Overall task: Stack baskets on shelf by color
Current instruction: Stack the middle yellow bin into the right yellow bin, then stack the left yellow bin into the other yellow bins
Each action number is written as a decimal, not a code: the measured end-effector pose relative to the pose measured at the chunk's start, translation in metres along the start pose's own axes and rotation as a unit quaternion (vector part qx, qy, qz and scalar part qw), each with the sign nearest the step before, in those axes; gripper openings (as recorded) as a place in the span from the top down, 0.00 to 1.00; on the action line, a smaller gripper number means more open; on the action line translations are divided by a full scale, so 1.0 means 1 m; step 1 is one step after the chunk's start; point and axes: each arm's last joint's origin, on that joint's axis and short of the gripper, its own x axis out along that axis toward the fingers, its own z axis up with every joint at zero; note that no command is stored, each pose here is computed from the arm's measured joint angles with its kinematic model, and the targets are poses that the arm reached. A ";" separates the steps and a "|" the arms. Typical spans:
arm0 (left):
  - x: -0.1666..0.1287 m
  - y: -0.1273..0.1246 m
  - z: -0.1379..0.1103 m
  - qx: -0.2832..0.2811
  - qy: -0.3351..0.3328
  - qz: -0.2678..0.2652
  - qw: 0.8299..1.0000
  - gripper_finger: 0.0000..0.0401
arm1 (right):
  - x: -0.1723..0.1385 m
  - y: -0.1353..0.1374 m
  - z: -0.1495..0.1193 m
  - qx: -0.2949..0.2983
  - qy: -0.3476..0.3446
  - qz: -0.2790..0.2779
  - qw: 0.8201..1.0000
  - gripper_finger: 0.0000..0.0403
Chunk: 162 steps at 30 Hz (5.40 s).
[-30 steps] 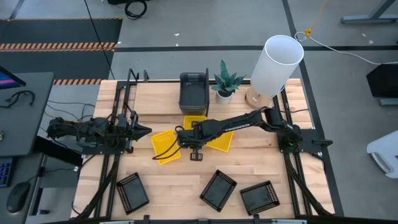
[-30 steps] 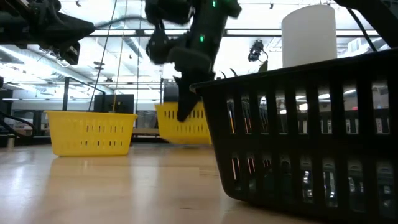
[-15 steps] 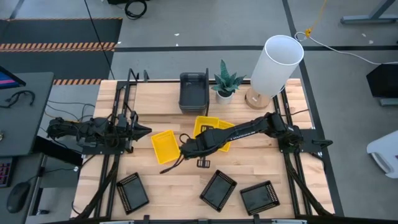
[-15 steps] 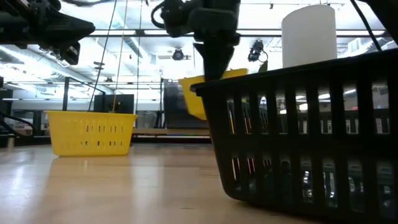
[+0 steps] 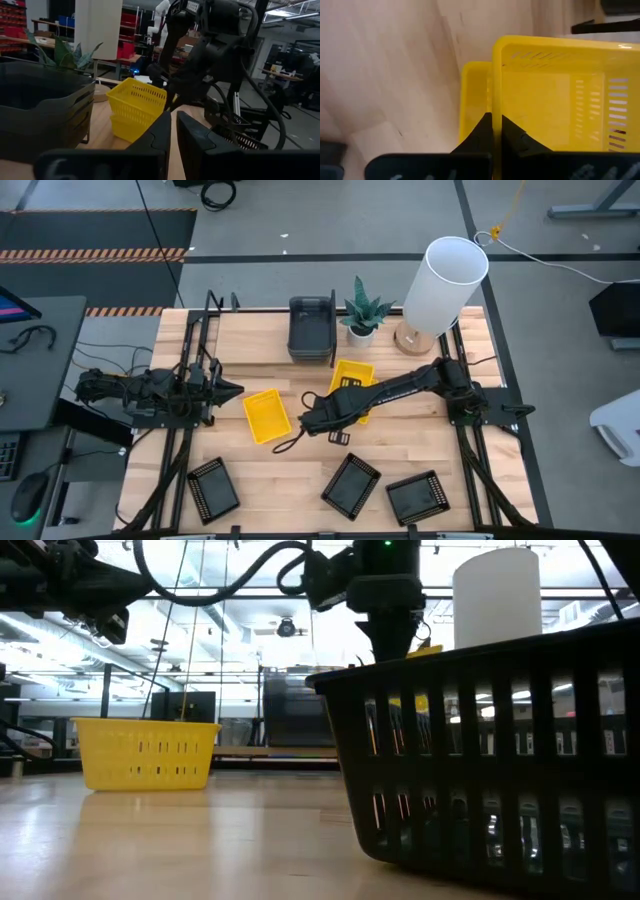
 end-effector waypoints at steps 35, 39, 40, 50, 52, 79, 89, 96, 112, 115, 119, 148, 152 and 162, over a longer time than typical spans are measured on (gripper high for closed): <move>0.000 0.000 0.000 0.000 0.000 0.000 1.000 0.90 | -0.013 0.024 0.024 -0.120 -0.228 0.102 0.961 0.70; 0.000 0.000 0.000 0.000 0.000 0.000 1.000 0.91 | -0.005 0.035 0.034 -0.139 -0.295 0.112 0.939 0.69; 0.000 0.000 0.000 0.000 0.000 0.000 1.000 0.92 | -0.003 0.036 0.036 -0.129 -0.307 0.117 0.936 0.68; 0.000 0.000 0.000 0.000 0.000 0.000 1.000 0.91 | 0.004 0.026 0.056 -0.069 -0.379 0.178 0.906 0.54; 0.000 0.000 0.000 0.000 0.000 0.000 1.000 0.91 | 0.001 0.026 0.058 -0.067 -0.387 0.181 0.901 0.51; 0.000 0.000 0.000 0.000 0.000 0.000 1.000 0.92 | 0.080 0.083 0.107 -0.187 -0.369 0.112 0.903 0.60; 0.000 0.000 0.000 0.000 0.000 0.000 1.000 0.92 | 0.069 0.077 0.100 -0.190 -0.342 0.095 0.915 0.98; 0.000 0.000 0.000 0.000 0.001 0.000 1.000 0.91 | 0.034 0.068 0.078 -0.170 -0.300 0.055 0.937 0.98; 0.000 0.000 0.000 0.000 0.000 0.000 1.000 0.91 | -0.004 0.040 0.031 -0.081 -0.160 0.011 0.984 0.98; 0.000 0.000 0.000 0.000 0.000 0.000 1.000 0.90 | -0.007 0.038 0.023 -0.065 -0.142 -0.013 0.988 0.98; 0.000 0.000 0.000 0.000 0.000 0.000 1.000 0.92 | -0.011 0.036 0.012 -0.044 -0.114 -0.035 0.992 0.98; 0.000 0.000 0.000 0.000 0.000 0.000 1.000 0.92 | 0.027 0.030 -0.025 0.030 -0.115 0.007 0.993 0.89; 0.000 0.000 0.000 0.000 0.000 0.000 1.000 0.91 | 0.028 0.029 -0.022 0.038 -0.125 0.017 0.991 0.84; 0.000 0.000 0.000 0.000 0.000 0.000 1.000 0.93 | 0.028 0.028 -0.021 0.037 -0.114 0.040 0.992 0.68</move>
